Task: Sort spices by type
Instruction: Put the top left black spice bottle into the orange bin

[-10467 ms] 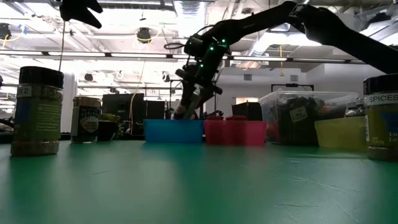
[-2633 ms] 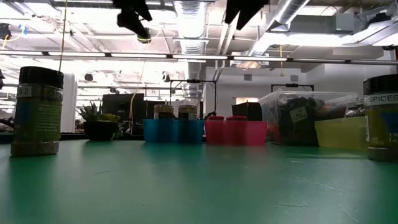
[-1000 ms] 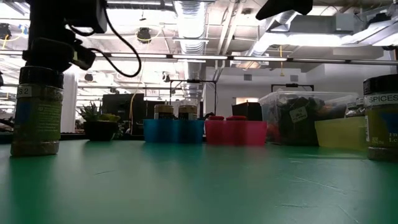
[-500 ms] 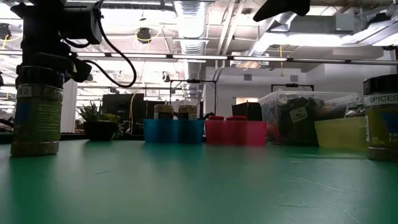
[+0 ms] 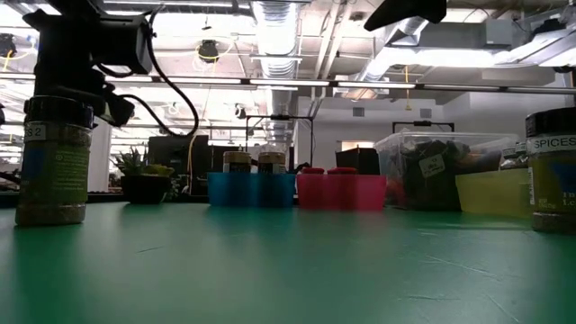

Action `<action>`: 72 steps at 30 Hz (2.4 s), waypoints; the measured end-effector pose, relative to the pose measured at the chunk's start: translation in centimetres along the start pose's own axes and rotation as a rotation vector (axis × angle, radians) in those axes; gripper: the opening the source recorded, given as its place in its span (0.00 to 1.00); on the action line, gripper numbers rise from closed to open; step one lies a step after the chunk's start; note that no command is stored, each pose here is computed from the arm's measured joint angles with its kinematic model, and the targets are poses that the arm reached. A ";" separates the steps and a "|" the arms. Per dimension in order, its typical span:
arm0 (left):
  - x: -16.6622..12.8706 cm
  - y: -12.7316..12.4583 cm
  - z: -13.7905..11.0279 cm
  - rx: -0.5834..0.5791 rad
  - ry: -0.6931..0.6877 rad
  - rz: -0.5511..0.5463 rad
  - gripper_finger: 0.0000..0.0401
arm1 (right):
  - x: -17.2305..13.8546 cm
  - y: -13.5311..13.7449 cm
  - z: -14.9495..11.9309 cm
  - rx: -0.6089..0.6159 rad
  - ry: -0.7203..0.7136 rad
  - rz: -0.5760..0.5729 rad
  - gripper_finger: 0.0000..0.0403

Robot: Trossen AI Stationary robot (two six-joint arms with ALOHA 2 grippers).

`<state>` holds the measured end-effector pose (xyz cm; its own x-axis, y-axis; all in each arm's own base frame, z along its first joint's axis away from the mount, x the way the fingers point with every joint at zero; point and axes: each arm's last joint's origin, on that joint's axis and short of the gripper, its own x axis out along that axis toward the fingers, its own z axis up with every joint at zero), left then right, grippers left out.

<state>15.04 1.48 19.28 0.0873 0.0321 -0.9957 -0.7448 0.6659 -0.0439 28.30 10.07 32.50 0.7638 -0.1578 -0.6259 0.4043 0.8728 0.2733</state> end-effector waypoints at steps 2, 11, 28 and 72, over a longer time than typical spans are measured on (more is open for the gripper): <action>0.1 -0.1 0.0 0.000 0.017 -0.009 0.55 | 0.0 0.0 0.0 0.000 0.000 0.001 0.82; -2.5 -0.4 0.2 -0.001 0.026 -0.078 0.44 | 0.0 0.0 0.0 -0.019 0.003 -0.002 0.82; -14.0 -5.3 -3.3 0.182 -0.052 -0.357 0.45 | 0.9 -2.0 0.8 0.020 0.057 -0.065 0.82; -5.3 -16.0 -23.3 0.970 0.056 -0.229 0.45 | -0.6 0.3 -0.2 0.517 -0.281 -0.151 0.77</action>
<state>11.12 -26.69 23.35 0.1118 -0.1919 -0.9750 0.1511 0.9730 -0.1742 27.86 10.46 32.80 0.7542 -0.4400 -0.4874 0.6566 0.5051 0.5601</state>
